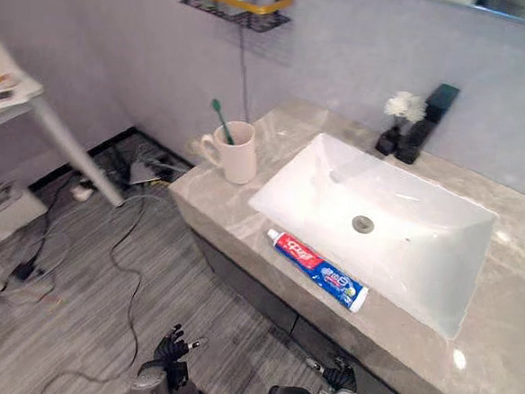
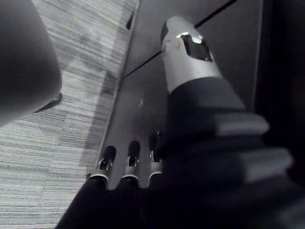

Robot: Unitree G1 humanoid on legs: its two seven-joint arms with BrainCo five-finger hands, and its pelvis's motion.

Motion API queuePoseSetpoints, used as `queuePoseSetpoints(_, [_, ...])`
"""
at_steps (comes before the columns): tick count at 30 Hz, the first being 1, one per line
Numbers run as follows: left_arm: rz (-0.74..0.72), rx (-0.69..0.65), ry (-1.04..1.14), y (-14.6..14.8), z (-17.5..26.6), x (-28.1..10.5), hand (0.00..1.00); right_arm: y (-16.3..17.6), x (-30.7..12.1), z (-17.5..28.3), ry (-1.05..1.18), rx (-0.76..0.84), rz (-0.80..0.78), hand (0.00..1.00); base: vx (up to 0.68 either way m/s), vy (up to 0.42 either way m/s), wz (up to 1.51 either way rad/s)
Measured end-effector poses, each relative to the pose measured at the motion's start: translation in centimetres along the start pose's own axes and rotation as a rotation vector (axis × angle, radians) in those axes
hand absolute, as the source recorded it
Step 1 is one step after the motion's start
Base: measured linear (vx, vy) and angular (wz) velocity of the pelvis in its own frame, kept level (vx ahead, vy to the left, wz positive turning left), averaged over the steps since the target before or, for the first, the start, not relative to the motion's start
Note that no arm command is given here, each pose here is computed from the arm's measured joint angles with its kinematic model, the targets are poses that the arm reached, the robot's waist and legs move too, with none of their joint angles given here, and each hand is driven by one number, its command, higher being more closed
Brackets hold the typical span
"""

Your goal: Organize washtable

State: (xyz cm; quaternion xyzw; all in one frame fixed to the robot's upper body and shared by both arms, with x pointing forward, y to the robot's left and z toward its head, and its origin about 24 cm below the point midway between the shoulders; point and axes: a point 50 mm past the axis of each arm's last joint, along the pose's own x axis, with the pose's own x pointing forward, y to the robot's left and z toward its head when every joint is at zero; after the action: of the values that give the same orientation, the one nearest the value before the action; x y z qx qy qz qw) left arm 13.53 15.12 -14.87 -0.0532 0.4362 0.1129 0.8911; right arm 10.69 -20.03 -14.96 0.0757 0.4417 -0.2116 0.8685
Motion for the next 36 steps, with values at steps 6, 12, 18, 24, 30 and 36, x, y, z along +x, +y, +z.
queuePoseSetpoints(6, [0.046,0.04,0.012,2.3,-0.5,-0.1,0.0,1.0,-0.6,-1.5,0.039,0.02,0.023,0.0,0.05,0.213,-0.89])
queuePoseSetpoints(12, [0.049,0.056,0.061,2.5,-1.7,-0.4,0.0,0.0,-0.1,-0.5,0.014,-0.025,0.005,0.0,0.06,0.049,-0.69])
queuePoseSetpoints(18, [0.021,0.084,0.07,1.9,-1.8,-0.3,0.0,-0.9,0.4,0.0,0.02,-0.054,-0.019,0.0,0.09,-0.086,-0.11])
queuePoseSetpoints(24, [0.076,0.029,0.027,3.4,-0.7,-0.1,0.0,0.2,0.1,-0.8,0.041,-0.038,0.004,0.0,0.05,-0.049,-0.19])
queuePoseSetpoints(30, [0.071,0.014,0.025,2.9,-0.9,-0.2,0.0,-0.5,0.2,-0.5,0.034,-0.046,-0.013,0.0,0.07,0.129,-0.55])
queuePoseSetpoints(36, [0.117,0.028,0.062,4.4,-1.6,-0.5,0.0,0.1,-0.2,-1.3,0.055,-0.032,-0.002,0.0,0.18,0.186,-0.12])
